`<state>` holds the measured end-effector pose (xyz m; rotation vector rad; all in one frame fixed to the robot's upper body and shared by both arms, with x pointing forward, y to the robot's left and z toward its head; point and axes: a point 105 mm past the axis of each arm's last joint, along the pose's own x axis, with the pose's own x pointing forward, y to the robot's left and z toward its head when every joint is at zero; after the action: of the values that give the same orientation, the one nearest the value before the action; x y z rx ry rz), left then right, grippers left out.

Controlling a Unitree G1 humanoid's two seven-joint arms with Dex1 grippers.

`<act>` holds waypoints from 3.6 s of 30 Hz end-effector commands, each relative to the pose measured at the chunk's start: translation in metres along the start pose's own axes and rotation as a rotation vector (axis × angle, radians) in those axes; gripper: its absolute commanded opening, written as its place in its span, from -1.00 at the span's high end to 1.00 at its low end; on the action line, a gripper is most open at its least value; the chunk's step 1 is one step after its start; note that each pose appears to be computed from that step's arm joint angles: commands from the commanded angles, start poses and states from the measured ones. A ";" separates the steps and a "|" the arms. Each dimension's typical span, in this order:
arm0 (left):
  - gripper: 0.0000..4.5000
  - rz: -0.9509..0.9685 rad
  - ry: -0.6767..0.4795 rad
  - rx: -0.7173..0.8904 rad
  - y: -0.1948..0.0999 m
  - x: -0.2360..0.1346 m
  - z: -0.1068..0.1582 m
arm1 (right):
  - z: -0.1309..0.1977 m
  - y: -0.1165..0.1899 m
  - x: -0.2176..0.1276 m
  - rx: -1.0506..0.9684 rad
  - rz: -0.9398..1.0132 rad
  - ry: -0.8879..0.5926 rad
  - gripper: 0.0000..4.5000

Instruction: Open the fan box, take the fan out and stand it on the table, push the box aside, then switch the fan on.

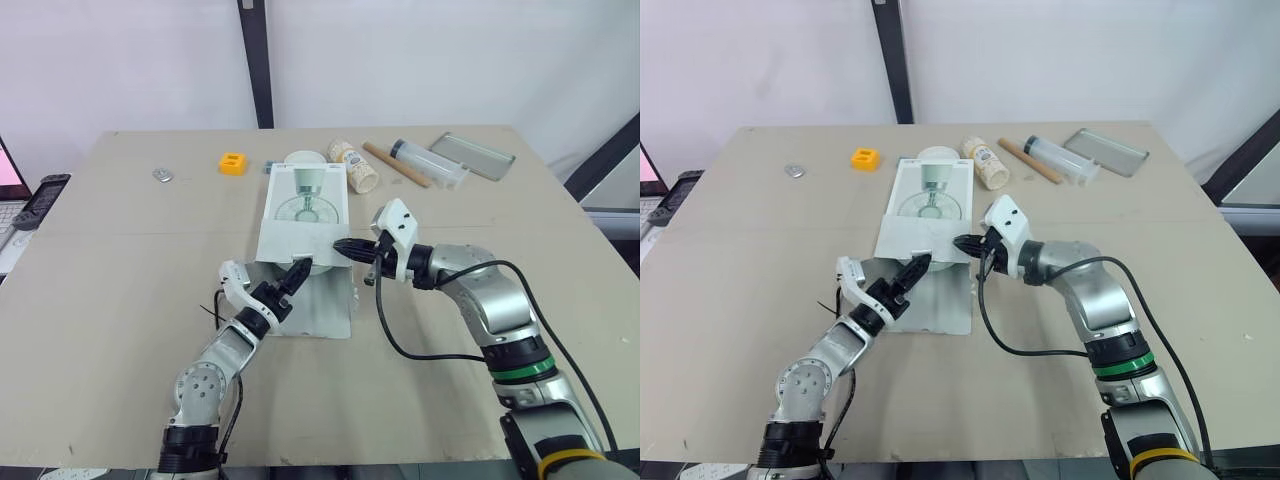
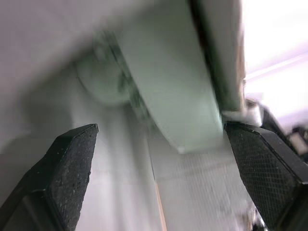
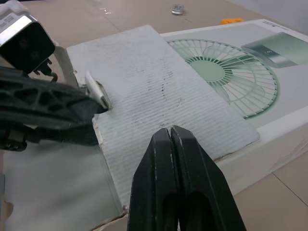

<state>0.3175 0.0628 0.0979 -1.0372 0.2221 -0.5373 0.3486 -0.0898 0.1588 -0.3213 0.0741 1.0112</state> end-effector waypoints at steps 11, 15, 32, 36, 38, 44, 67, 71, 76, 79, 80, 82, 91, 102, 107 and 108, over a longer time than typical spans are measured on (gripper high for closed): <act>-0.72 0.029 0.014 -0.049 0.008 0.007 -0.011 | -0.008 0.004 0.001 0.006 0.010 0.032 1.00; -0.26 0.010 0.028 -0.067 0.006 0.007 -0.013 | -0.007 0.005 0.002 0.005 0.009 0.029 1.00; 0.56 -0.112 0.194 -0.189 -0.020 -0.039 -0.024 | -0.004 0.009 0.007 0.008 0.020 0.008 1.00; 0.56 -0.117 0.224 -0.209 -0.024 -0.054 -0.024 | -0.005 0.012 0.009 0.001 0.029 0.007 1.00; 0.56 -0.110 0.238 -0.209 -0.026 -0.062 -0.023 | -0.005 0.013 0.009 0.002 0.031 0.006 1.00; 0.56 -0.065 0.295 -0.206 -0.024 -0.087 -0.031 | -0.006 0.013 0.011 0.004 0.033 0.003 1.00; -0.43 -0.022 0.309 -0.189 -0.016 -0.096 -0.034 | -0.009 0.017 0.011 0.010 0.037 -0.004 1.00; -0.67 -0.055 0.328 -0.176 -0.022 -0.101 -0.029 | -0.008 0.017 0.011 0.007 0.036 -0.010 1.00; -0.67 -0.042 0.285 -0.124 -0.020 -0.094 -0.015 | -0.006 0.015 0.010 0.014 0.039 -0.031 1.00; -0.67 -0.035 0.281 -0.101 -0.020 -0.090 -0.014 | -0.006 0.015 0.010 0.011 0.040 -0.030 1.00; -0.67 -0.030 0.275 -0.095 -0.019 -0.088 -0.013 | -0.006 0.015 0.011 0.011 0.040 -0.030 1.00; -0.67 -0.026 0.259 -0.094 -0.018 -0.084 -0.011 | -0.006 0.016 0.011 0.010 0.040 -0.029 1.00; -0.67 -0.033 0.251 -0.107 -0.017 -0.075 -0.013 | -0.009 0.017 0.011 0.010 0.036 -0.020 1.00; 0.28 -0.066 0.257 -0.149 -0.016 -0.077 -0.014 | -0.010 0.016 0.012 0.008 0.033 -0.014 1.00; 0.29 -0.082 0.289 -0.193 -0.022 -0.089 -0.018 | -0.008 0.015 0.012 0.006 0.030 -0.018 1.00; 0.29 -0.082 0.301 -0.195 -0.022 -0.093 -0.020 | -0.008 0.015 0.012 0.005 0.030 -0.018 1.00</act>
<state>0.2328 0.0883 0.0963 -1.1668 0.4899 -0.7241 0.3425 -0.0747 0.1557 -0.3045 0.0230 1.0479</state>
